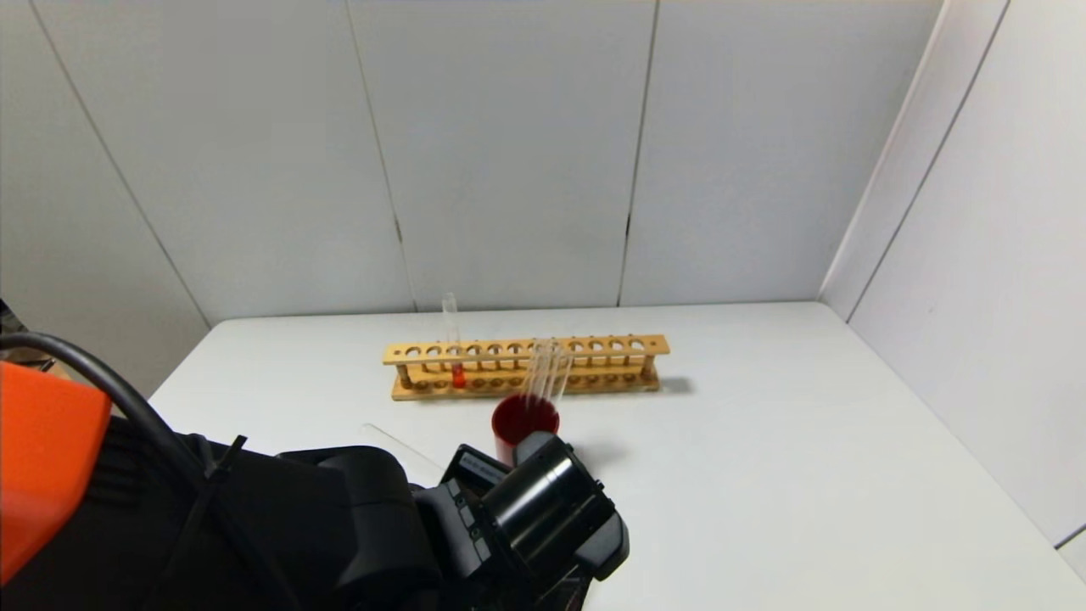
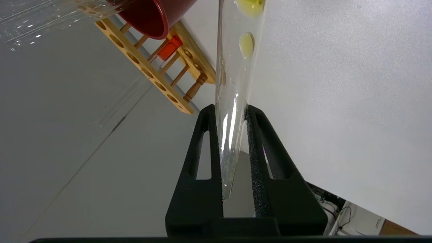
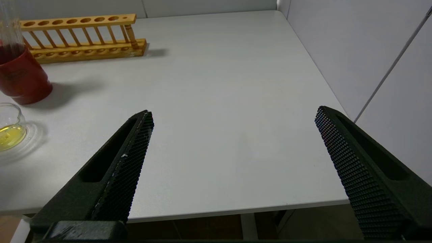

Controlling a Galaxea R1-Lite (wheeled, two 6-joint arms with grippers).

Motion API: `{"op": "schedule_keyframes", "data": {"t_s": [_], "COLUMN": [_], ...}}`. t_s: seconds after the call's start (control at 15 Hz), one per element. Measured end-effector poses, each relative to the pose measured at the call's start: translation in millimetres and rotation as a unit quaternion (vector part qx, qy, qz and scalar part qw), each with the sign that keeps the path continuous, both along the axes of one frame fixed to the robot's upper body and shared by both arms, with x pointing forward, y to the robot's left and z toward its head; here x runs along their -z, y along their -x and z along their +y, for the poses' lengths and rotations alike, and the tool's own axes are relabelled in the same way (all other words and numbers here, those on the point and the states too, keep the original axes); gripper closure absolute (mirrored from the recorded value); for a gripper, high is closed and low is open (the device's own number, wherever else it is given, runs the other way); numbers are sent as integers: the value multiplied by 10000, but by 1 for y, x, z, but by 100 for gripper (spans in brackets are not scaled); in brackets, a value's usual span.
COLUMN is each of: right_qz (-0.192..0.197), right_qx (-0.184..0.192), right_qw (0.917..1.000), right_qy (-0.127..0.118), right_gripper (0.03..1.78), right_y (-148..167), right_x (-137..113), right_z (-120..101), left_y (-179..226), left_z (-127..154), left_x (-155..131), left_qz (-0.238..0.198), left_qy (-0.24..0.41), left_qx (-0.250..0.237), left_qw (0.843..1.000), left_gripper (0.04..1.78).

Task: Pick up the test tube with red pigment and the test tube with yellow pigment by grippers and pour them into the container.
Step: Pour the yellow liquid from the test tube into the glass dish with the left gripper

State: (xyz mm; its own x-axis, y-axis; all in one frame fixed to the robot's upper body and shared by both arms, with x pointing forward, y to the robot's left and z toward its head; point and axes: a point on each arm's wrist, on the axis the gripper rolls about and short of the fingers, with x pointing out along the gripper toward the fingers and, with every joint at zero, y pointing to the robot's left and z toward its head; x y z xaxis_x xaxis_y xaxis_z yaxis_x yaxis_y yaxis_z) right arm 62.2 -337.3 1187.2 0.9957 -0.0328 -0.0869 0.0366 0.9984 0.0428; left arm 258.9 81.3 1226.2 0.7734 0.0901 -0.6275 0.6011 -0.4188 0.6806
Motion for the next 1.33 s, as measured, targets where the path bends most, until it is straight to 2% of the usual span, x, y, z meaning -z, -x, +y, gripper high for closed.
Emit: {"op": "schedule_keyframes", "data": {"t_s": [0.6, 0.93, 1.33], "right_qz": [2, 2, 0], "right_qx": [-2, 0, -4], "right_qw": [10000, 10000, 10000], "right_qy": [0, 2, 0], "right_gripper": [6, 6, 6], "right_y": [0, 0, 0], "right_x": [0, 0, 0], "right_z": [0, 0, 0], "left_y": [-1, 1, -2], "left_z": [-9, -12, -18], "left_x": [-2, -8, -8], "left_qz": [62, 209, 143], "left_qy": [-140, -420, -581], "left_qx": [62, 110, 51], "left_qw": [9999, 9988, 9982], "left_gripper": [153, 153, 153]}}
